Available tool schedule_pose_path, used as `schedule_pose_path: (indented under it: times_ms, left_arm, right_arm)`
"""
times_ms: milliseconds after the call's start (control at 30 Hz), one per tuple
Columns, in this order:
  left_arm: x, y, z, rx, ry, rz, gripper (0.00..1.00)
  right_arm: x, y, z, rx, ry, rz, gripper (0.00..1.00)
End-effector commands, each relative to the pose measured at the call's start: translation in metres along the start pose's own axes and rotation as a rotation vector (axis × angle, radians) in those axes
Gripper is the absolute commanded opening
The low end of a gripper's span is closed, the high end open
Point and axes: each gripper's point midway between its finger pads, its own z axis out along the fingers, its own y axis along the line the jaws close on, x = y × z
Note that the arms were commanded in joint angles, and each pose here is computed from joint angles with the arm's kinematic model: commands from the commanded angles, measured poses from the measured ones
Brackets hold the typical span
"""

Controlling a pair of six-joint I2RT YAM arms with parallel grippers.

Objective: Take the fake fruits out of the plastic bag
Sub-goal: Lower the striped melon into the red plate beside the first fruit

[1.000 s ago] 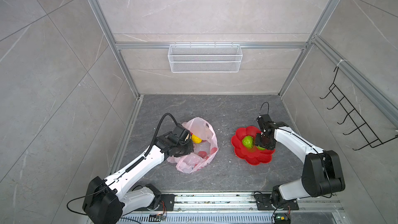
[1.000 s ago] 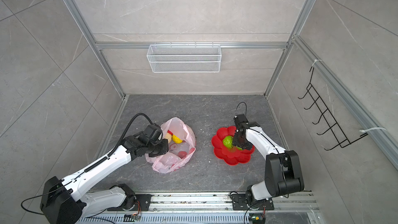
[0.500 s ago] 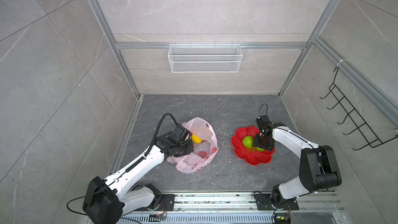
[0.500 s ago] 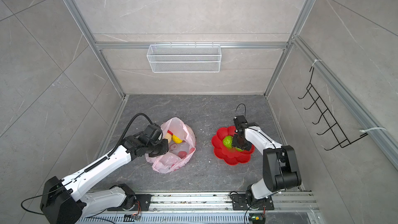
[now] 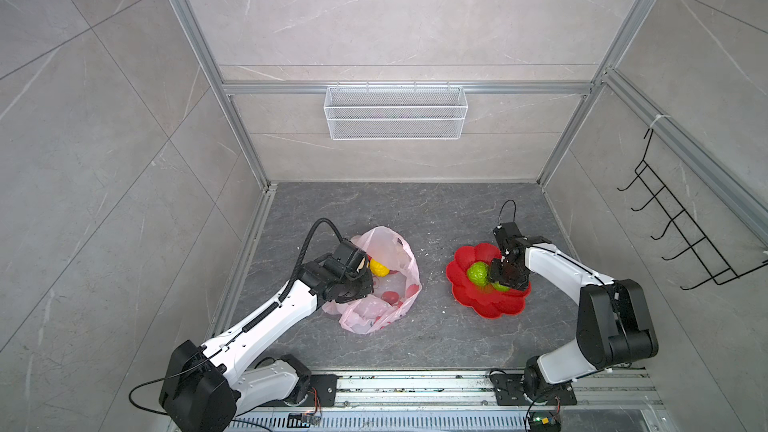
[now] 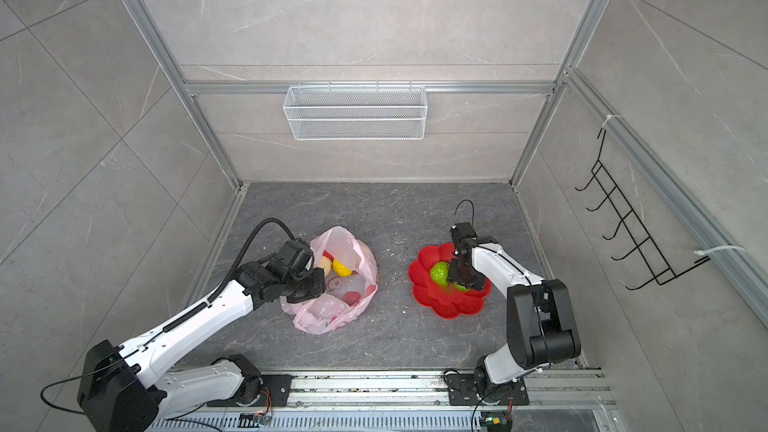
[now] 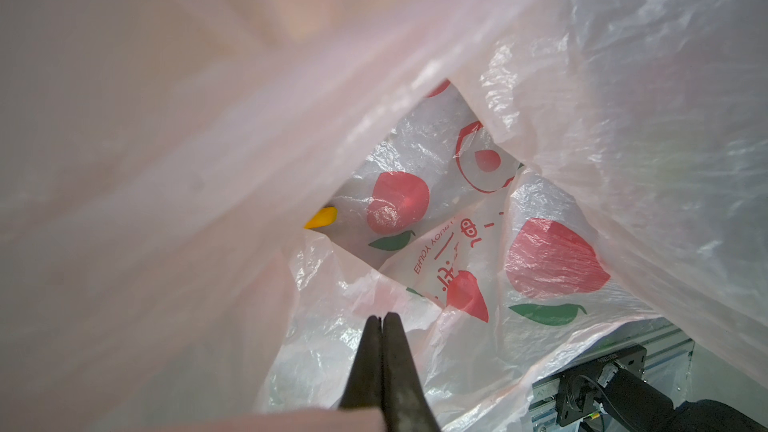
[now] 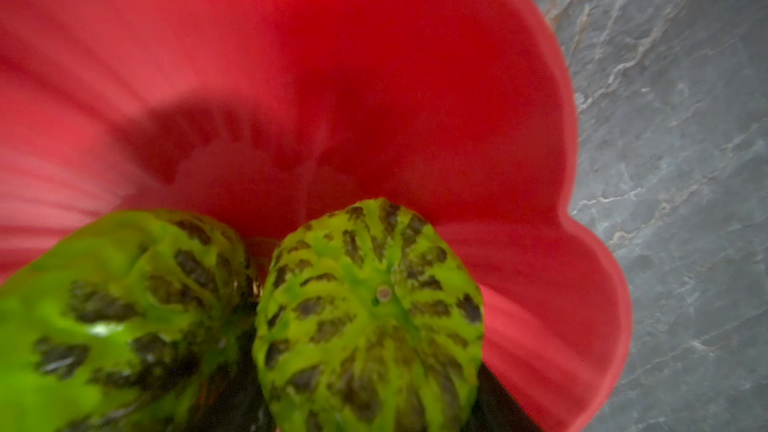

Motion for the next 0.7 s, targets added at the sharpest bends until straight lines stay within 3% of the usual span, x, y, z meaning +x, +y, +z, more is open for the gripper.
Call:
schedule_pose_path:
  times_ms: [0, 333, 667]
  left_arm:
    - [-0.002, -0.006, -0.007, 0.023, -0.007, 0.013, 0.00]
    - [0.000, -0.005, -0.009, 0.028, -0.009, 0.012, 0.00]
    - [-0.009, -0.011, -0.013, 0.041, -0.037, 0.026, 0.00]
  right_arm:
    - [0.007, -0.004, 0.009, 0.020, 0.039, -0.011, 0.64]
    - [0.002, -0.002, -0.006, 0.004, 0.021, -0.010, 0.70]
    - [-0.003, -0.004, -0.063, -0.058, -0.063, -0.020, 0.71]
